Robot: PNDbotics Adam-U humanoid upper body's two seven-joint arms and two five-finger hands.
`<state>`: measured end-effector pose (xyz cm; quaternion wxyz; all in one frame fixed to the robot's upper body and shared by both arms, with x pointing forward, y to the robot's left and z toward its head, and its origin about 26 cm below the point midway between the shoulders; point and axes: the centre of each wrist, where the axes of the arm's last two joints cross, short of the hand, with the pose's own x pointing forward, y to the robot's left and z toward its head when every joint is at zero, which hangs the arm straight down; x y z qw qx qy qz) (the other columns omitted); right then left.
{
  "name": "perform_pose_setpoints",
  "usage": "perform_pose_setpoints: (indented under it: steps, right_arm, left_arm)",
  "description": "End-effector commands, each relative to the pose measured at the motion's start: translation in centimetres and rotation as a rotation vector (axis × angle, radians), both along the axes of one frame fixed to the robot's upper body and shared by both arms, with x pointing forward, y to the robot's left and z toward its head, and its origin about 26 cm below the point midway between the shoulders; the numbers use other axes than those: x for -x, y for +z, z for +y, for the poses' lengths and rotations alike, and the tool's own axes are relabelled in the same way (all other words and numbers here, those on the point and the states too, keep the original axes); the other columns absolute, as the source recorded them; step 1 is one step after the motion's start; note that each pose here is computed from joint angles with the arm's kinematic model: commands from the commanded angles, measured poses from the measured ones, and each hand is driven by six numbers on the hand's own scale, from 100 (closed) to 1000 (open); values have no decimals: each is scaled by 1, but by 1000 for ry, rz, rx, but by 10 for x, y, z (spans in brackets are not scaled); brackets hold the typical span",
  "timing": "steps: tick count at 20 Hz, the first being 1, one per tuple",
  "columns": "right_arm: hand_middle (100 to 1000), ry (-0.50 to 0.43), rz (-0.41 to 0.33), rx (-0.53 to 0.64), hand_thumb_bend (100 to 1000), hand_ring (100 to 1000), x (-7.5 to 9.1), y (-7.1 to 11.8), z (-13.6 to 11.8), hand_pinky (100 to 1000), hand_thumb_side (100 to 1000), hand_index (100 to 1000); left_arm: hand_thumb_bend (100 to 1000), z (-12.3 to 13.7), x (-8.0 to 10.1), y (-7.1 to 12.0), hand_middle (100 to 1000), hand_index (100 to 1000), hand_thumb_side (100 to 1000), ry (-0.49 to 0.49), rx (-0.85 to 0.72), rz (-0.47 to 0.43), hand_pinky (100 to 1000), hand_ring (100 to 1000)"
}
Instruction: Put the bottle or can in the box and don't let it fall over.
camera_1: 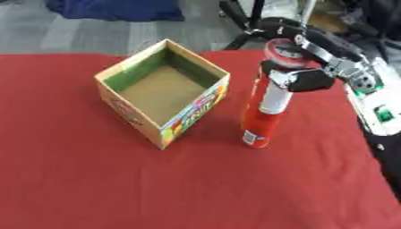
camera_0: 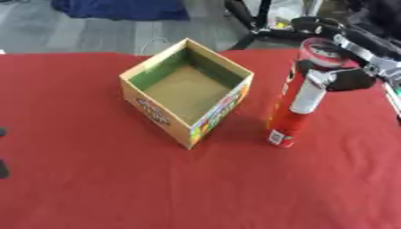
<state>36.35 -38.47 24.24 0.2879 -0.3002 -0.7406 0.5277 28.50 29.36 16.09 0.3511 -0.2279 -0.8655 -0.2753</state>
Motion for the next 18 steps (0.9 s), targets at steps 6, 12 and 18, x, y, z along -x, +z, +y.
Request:
perform_pose_setpoints:
  steps: [6, 12, 18]
  right_arm:
    - [911, 40, 13, 26, 100, 852, 1, 4, -3, 780, 664, 968]
    - [879, 61, 5, 54, 100, 802, 2, 2, 0, 653, 696, 938]
    - [883, 77, 17, 64, 100, 792, 2, -1, 2, 594, 651, 933]
  left_arm:
    - [100, 0, 2, 8, 855, 863, 654, -7, -21, -31, 507, 834]
    - [100, 0, 2, 8, 853, 862, 654, -7, -22, -29, 508, 835]
    - [100, 0, 2, 8, 849, 855, 655, -5, -21, -26, 511, 836]
